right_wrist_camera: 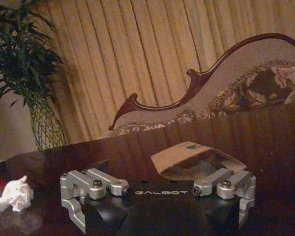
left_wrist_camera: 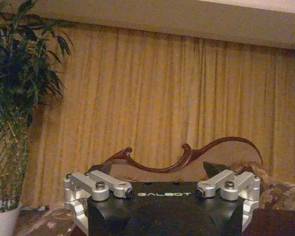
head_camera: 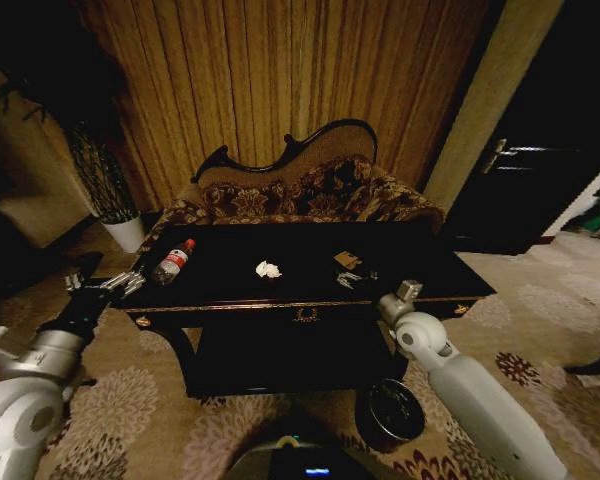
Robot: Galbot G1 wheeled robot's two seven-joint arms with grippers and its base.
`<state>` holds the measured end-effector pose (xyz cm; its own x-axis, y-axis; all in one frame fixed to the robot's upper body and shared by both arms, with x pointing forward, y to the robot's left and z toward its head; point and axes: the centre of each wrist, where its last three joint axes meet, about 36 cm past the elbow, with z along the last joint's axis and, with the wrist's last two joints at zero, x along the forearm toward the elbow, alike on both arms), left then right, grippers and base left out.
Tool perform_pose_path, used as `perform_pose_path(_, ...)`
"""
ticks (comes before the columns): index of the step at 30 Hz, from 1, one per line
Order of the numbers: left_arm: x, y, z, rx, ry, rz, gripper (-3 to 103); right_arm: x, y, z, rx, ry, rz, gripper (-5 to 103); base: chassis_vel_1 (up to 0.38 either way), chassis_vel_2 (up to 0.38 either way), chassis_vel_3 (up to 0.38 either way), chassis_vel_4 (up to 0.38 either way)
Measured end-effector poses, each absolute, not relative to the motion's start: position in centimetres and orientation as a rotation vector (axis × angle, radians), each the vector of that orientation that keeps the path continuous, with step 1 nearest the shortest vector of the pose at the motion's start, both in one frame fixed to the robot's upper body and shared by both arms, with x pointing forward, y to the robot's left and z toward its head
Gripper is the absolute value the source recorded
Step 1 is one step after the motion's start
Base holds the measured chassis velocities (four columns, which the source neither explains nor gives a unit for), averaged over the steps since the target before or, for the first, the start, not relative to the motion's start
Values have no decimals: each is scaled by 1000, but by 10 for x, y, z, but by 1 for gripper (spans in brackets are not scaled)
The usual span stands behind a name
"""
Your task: Move to the front of the table and place the trash on the table into the trash bin.
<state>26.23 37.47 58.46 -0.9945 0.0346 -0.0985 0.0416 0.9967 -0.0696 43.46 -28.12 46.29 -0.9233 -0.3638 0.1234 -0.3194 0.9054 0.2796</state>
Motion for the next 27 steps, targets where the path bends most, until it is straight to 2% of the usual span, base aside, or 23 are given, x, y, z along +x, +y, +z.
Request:
perform_pose_path(9, 262, 379, 587, 38, 3037, -97, 100, 449, -277, 467, 545, -2907, -363, 100, 0, 0, 0, 0)
perform_pose_path(12, 261, 379, 586, 36, 3037, -99, 100, 449, -275, 466, 550, -2905, -358, 103, 0, 0, 0, 0)
perform_pose_path(15, 261, 379, 587, 34, 3035, -99, 100, 450, -275, 465, 548, -2907, -334, 90, 0, 0, 0, 0)
perform_pose_path(16, 261, 379, 587, 34, 3035, -99, 100, 450, -275, 465, 548, -2907, -334, 90, 0, 0, 0, 0)
perform_pose_path(19, 261, 380, 587, 29, 3033, -98, 100, 449, -275, 463, 545, -2909, -318, 74, 0, 0, 0, 0)
perform_pose_path(21, 261, 381, 586, 26, 3033, -99, 100, 449, -275, 462, 543, -2910, -314, 74, 0, 0, 0, 0)
perform_pose_path(26, 261, 382, 585, 21, 3015, -101, 100, 447, -278, 459, 529, -2918, -307, 46, 0, 0, 0, 0)
perform_pose_path(27, 261, 382, 585, 21, 3015, -101, 100, 447, -278, 459, 529, -2918, -307, 46, 0, 0, 0, 0)
